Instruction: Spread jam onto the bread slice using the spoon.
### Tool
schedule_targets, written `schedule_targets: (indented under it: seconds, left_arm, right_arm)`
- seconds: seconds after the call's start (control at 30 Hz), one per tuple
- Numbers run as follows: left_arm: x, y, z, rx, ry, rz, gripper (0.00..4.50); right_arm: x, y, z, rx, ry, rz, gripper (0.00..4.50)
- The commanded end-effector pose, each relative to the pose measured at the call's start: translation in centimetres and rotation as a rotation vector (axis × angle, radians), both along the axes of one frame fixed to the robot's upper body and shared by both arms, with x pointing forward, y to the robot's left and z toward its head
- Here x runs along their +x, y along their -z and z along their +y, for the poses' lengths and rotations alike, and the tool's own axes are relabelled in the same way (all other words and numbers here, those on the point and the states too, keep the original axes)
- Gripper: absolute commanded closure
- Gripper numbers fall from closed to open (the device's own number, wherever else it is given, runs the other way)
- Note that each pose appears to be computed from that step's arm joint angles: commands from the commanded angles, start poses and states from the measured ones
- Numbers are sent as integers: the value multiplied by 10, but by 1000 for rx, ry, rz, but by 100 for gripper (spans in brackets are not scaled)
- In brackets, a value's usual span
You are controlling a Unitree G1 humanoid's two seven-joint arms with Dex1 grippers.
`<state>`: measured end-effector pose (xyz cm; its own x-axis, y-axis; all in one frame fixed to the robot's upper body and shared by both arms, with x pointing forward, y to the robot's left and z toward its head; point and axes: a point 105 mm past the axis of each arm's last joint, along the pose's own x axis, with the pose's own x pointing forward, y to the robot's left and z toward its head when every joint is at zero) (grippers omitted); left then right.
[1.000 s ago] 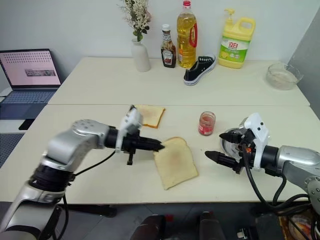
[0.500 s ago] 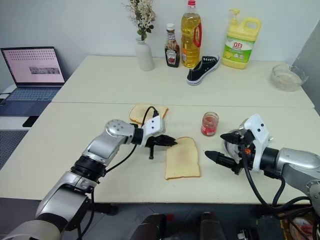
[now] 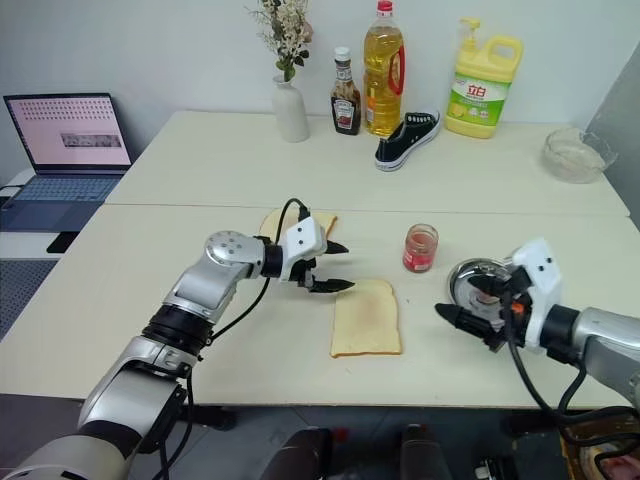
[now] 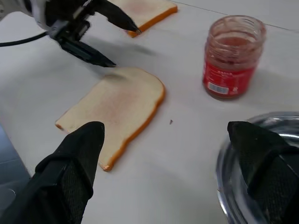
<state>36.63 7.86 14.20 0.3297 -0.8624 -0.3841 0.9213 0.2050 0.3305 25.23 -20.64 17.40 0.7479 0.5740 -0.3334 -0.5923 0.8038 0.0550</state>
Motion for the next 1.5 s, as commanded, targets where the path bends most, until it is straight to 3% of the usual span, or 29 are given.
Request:
schedule_targets:
  seconds: [0.03, 0.2, 0.33, 0.47, 0.7, 0.93, 1.17, 1.27, 1.5]
  left_arm:
    - [-14, -36, 0, -116, 41, -37, 5]
    - [-56, -48, -9, -123, 168, -5, 5]
    - [-68, -52, -27, -141, 207, -36, 5]
    - [-68, -45, -42, -126, 222, -73, 5]
    - [-70, -45, -49, -136, 229, -75, 5]
    - [-73, -45, -46, -148, 197, -73, 5]
    - [-74, -44, -38, -135, 161, -75, 5]
    - [-72, -43, -35, -129, 151, -76, 0]
    - [-70, -45, -35, -123, 152, -81, 0]
  right_arm:
    - [3, -14, -42, -3, 177, -75, 0]
    - [0, -4, -94, 179, 458, -68, 0]
    - [0, 16, -118, 353, 617, -18, 0]
    - [21, 36, -134, 540, 750, 27, 0]
    - [56, 50, -123, 692, 699, 109, 0]
    - [84, 59, -120, 718, 677, 158, 0]
    - [95, 63, -112, 727, 625, 172, 0]
    - [96, 61, -107, 747, 590, 169, 61]
    - [95, 56, -101, 763, 550, 162, 302]
